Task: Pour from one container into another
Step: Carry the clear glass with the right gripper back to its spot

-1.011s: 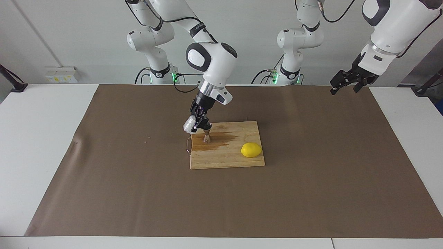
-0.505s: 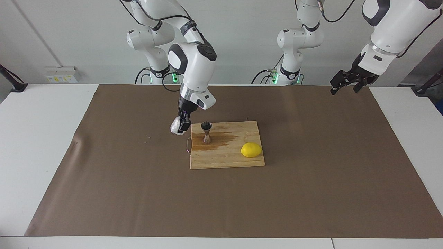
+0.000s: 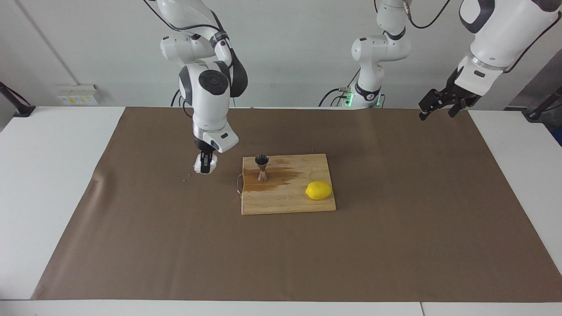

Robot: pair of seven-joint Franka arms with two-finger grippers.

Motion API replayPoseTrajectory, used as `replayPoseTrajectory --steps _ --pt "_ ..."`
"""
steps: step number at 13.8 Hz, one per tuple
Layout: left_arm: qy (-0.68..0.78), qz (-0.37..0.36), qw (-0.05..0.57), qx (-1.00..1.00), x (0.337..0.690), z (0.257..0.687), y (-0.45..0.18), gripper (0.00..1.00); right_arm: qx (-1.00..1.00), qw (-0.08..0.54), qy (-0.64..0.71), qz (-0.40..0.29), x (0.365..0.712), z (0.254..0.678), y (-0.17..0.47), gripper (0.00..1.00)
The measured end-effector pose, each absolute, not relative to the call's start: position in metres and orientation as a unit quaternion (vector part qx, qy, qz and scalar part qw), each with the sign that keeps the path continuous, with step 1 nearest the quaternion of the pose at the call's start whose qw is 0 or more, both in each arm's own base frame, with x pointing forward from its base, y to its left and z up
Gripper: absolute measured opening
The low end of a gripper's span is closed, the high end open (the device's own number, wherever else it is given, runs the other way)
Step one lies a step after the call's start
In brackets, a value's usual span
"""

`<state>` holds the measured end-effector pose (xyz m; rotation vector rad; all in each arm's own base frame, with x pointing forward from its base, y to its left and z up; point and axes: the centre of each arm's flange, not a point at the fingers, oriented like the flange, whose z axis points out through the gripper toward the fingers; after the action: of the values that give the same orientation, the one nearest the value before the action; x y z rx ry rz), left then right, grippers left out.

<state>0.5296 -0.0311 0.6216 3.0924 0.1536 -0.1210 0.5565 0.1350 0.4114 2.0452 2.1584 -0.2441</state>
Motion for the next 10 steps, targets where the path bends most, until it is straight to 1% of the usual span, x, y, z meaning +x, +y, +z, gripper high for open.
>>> replayPoseTrajectory --steps 5,10 --pt "0.05 -0.039 0.021 0.998 0.53 0.622 -0.031 1.0 0.676 0.015 0.736 -0.035 0.562 0.377 0.039 0.5" --pt "0.05 -0.039 0.021 0.998 0.53 0.622 -0.031 1.0 0.663 -0.005 0.749 0.001 0.552 0.35 -0.02 0.5"
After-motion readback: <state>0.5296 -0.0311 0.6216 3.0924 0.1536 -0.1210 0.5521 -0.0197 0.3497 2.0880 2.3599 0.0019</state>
